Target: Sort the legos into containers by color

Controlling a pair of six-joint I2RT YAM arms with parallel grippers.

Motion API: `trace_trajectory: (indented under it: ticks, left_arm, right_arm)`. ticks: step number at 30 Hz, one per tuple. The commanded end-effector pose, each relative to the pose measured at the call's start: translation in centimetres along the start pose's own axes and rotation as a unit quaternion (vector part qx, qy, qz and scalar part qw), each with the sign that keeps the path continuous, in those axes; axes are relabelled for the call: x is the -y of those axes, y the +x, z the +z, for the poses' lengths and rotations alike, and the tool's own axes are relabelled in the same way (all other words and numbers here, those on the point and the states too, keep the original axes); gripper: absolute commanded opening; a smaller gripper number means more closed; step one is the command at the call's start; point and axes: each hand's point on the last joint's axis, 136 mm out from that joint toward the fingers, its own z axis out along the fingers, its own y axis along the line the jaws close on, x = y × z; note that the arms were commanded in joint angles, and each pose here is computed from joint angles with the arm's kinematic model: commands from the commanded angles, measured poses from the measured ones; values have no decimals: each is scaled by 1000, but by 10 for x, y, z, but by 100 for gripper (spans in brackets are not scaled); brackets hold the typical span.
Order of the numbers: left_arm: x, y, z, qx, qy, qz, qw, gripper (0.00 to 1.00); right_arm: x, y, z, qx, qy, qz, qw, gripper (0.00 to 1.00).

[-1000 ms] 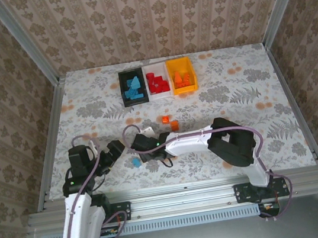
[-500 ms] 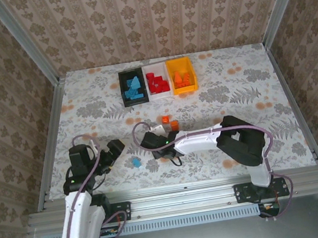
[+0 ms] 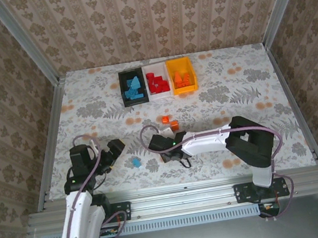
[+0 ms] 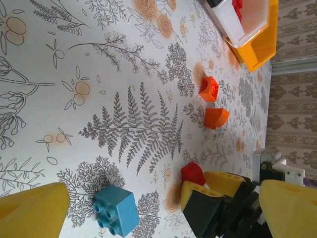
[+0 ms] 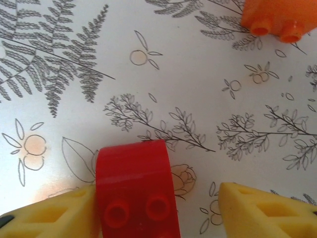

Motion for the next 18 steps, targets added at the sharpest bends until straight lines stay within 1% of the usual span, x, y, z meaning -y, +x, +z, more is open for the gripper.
trace_trajectory:
  ticks: [1,3,5,6,10,12,14,16,18]
  left_arm:
    - [4,1,2,-6,9,0,1000,100]
    - [5,2,2,-8,9,4,1000,100]
    - [5,4,1,-11,6,4,1000,100]
    - [5,4,1,-11,5,6,1000,100]
    - [2,5,2,-9,0,6,1000,100]
    - [1,4,3,-9,-1,5,1000,100]
    - [0,4,5,-11,-4,5,1000,100]
    - [0,5,6,-14,-9,6,1000,100]
    - [-1,6,7,-18,-12,6,1000,100]
  right_arm:
    - [0,-7,-4,1,-18,-1,1000,56]
    - [-3,-11,-2,2,-29,0,1000,50]
    - [-2,-13,-3,3,-33,6,999,39]
    - [-1,-13,-5,7,-33,7,999,36]
    - [6,-31,-18,37,-23,2,999,32]
    - [15,-52,-23,56,-23,9,998,32]
    - [27,-87,-30,86,-26,25,996,31]
    - [45,-123,-33,118,-15,35,992,31]
    - [63,-158,-27,134,-14,50,990,31]
